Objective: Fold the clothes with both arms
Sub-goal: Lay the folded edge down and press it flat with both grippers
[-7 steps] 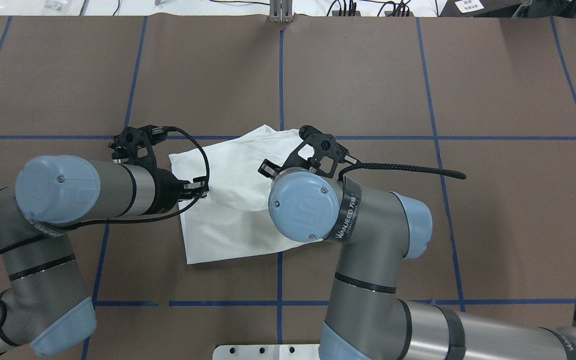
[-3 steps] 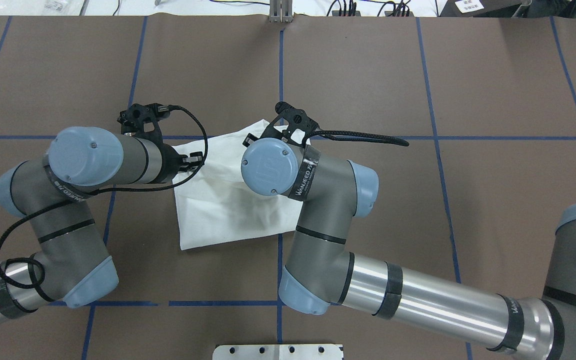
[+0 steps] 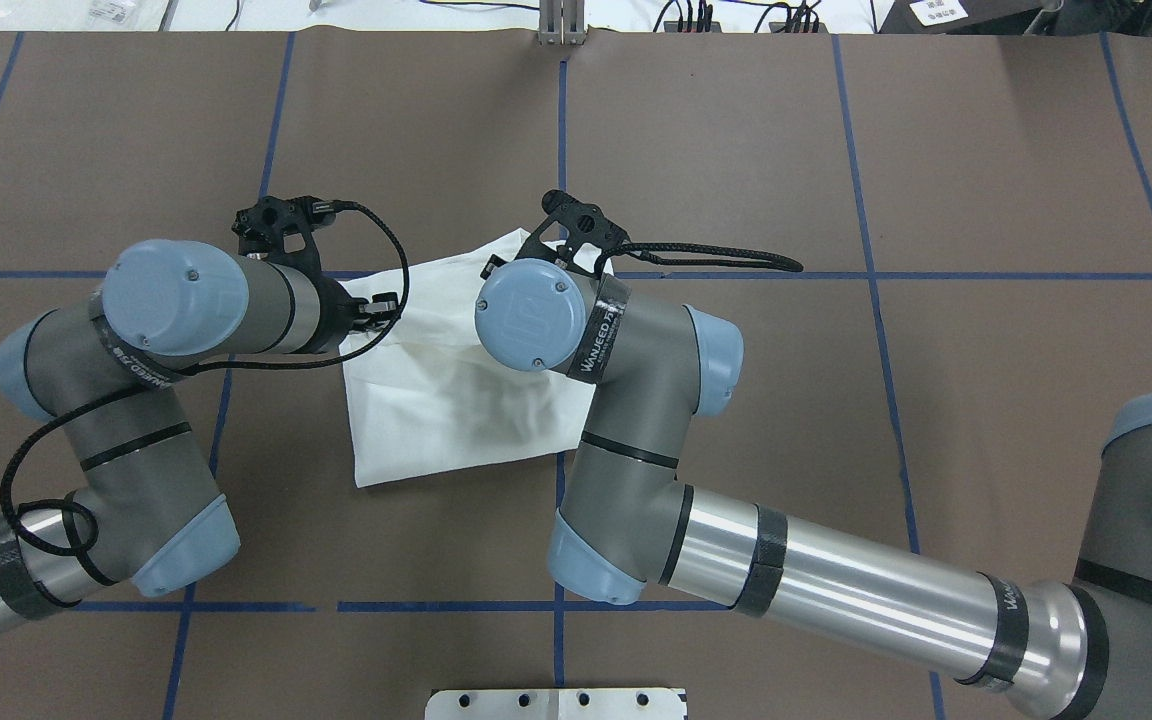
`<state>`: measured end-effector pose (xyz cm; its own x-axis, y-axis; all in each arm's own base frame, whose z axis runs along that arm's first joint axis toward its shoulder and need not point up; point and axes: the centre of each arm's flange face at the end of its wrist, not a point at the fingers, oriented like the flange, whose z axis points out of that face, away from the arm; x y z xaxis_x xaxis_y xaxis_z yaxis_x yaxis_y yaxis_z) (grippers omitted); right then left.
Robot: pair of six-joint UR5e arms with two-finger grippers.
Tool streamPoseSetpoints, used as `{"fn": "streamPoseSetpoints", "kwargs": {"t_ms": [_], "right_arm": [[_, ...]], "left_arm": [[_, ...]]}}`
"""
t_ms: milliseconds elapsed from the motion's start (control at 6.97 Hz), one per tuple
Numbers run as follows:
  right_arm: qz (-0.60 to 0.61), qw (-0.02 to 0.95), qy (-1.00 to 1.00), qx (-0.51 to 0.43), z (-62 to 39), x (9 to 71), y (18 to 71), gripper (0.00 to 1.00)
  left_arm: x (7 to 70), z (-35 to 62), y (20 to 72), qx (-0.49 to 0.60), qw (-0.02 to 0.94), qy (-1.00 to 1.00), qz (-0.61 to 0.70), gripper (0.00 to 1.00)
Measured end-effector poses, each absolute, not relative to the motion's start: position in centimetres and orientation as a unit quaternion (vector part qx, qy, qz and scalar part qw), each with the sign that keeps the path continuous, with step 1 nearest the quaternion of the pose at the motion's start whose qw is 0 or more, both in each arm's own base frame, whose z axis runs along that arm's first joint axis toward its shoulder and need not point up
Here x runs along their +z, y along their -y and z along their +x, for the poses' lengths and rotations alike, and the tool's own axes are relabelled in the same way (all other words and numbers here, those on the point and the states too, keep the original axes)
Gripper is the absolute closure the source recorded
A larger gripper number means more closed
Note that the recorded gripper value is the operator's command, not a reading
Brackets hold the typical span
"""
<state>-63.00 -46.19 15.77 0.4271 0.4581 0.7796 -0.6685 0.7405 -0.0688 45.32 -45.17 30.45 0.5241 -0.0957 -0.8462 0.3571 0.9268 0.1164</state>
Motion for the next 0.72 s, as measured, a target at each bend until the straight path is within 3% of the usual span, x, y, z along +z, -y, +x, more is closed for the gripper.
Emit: {"fn": "streamPoseSetpoints", "kwargs": {"t_ms": [143, 717], "right_arm": [[0.131, 0.837, 0.416, 0.33, -63.3, 16.1, 46.5, 0.0], [0.15, 0.845, 0.423, 0.291, -63.4, 15.0, 47.7, 0.0]], "left_arm": [[30.5, 45.2, 45.3, -0.13, 0.862, -0.469, 0.141, 0.01], [30.3, 42.4, 47.1, -0.056, 0.868, -0.458, 0.185, 0.0]]}}
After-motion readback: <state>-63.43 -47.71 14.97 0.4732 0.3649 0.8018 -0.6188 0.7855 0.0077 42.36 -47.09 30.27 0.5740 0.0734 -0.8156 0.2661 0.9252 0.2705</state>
